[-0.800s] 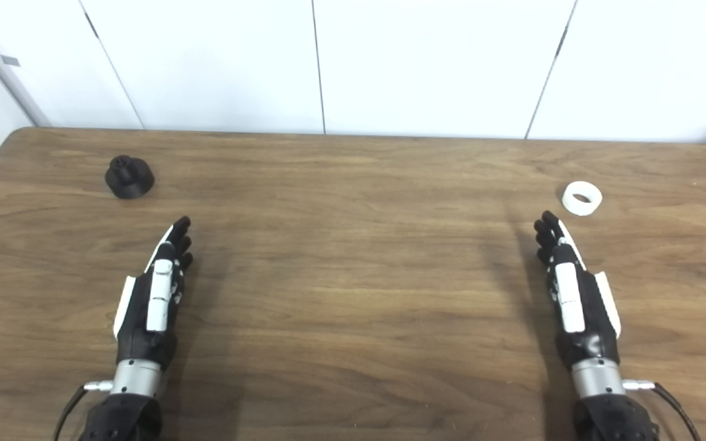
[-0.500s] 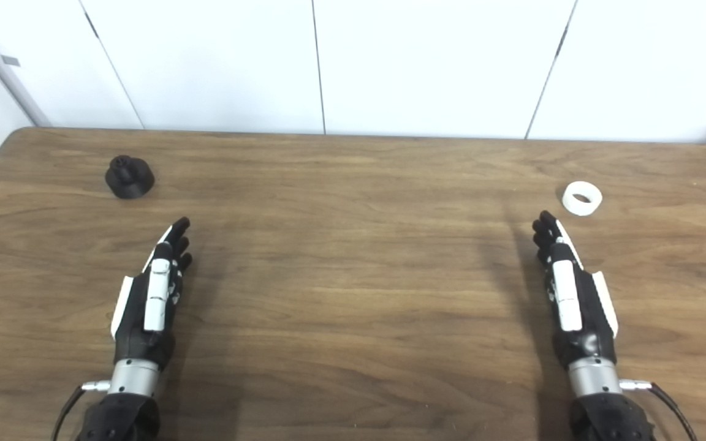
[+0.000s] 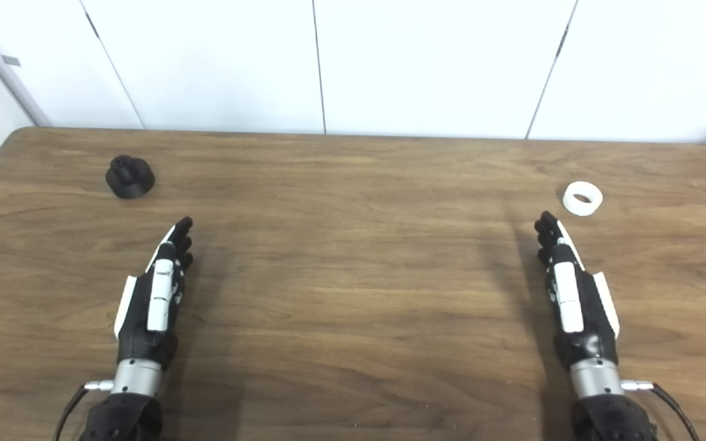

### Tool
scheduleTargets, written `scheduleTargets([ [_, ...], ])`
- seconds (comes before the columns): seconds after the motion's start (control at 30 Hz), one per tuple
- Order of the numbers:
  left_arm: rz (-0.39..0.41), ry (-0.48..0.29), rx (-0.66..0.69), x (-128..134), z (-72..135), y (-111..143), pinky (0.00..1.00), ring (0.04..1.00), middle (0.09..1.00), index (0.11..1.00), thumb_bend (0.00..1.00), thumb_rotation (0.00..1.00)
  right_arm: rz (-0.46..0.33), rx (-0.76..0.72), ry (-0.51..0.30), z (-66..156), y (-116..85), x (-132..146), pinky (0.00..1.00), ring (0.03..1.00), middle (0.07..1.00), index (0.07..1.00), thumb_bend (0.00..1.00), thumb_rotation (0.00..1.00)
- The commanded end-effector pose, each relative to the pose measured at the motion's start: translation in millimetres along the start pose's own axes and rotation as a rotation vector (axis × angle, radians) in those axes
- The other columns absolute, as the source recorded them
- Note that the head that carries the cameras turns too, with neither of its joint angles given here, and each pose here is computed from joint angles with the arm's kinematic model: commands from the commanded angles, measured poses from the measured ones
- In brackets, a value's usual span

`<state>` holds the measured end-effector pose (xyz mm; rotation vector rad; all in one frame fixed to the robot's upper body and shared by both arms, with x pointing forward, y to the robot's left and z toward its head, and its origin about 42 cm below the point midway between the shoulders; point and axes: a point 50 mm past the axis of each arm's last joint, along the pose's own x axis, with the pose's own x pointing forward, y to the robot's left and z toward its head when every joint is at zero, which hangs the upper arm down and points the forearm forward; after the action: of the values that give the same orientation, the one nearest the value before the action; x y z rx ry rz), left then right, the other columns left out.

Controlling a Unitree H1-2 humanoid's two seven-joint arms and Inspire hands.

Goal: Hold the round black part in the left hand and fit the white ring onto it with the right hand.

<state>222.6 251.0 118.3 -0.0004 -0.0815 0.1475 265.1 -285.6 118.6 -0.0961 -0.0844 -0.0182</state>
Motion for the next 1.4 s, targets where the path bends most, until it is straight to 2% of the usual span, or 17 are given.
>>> scheduleTargets([
  [0.0,-0.004,-0.041,0.005,-3.0,1.4,-2.8,1.0,1.0,0.991,0.942,0.58,0.94,-0.004,-0.003,-0.018,-2.2,-8.5,-0.3,1.0,0.977,0.951,0.947,0.56,1.0],
  [0.3,-0.001,-0.035,0.009,-4.3,-9.8,-10.9,1.0,1.0,0.994,0.945,0.55,0.91,-0.003,0.002,0.013,-15.1,-16.4,-0.6,1.0,0.988,0.955,0.948,0.57,1.0],
  [0.63,0.002,-0.03,0.018,-2.9,-17.7,-17.2,1.0,1.0,0.998,0.944,0.57,0.88,0.018,0.01,-0.018,-24.0,-22.0,2.9,1.0,1.0,0.963,0.967,0.62,1.0],
  [0.97,0.007,-0.029,0.023,-1.4,-24.4,-17.9,1.0,1.0,0.991,0.942,0.57,0.89,0.029,0.018,-0.023,-32.2,-21.4,4.8,1.0,1.0,0.965,0.964,0.62,1.0],
  [1.1,-0.001,-0.03,0.032,-1.6,-27.8,-17.9,1.0,1.0,0.994,0.949,0.57,0.9,0.041,0.012,-0.021,-33.8,-21.7,4.2,1.0,1.0,0.976,0.973,0.6,1.0],
  [1.13,-0.003,-0.031,0.033,-1.7,-29.2,-17.8,1.0,1.0,0.993,0.95,0.57,0.91,0.023,0.002,-0.017,-34.7,-21.2,4.3,1.0,1.0,0.976,0.973,0.6,1.0],
  [1.23,-0.001,-0.033,0.031,-2.0,-31.9,-17.6,1.0,1.0,0.992,0.948,0.58,0.9,-0.005,-0.023,-0.011,-37.3,-20.0,5.3,1.0,0.959,0.928,0.934,0.56,1.0],
  [1.37,-0.002,-0.022,0.014,-2.3,-31.2,-18.2,1.0,1.0,0.999,0.95,0.57,0.87,-0.005,-0.037,-0.012,-39.2,-20.1,5.9,1.0,0.944,0.914,0.923,0.54,1.0],
])
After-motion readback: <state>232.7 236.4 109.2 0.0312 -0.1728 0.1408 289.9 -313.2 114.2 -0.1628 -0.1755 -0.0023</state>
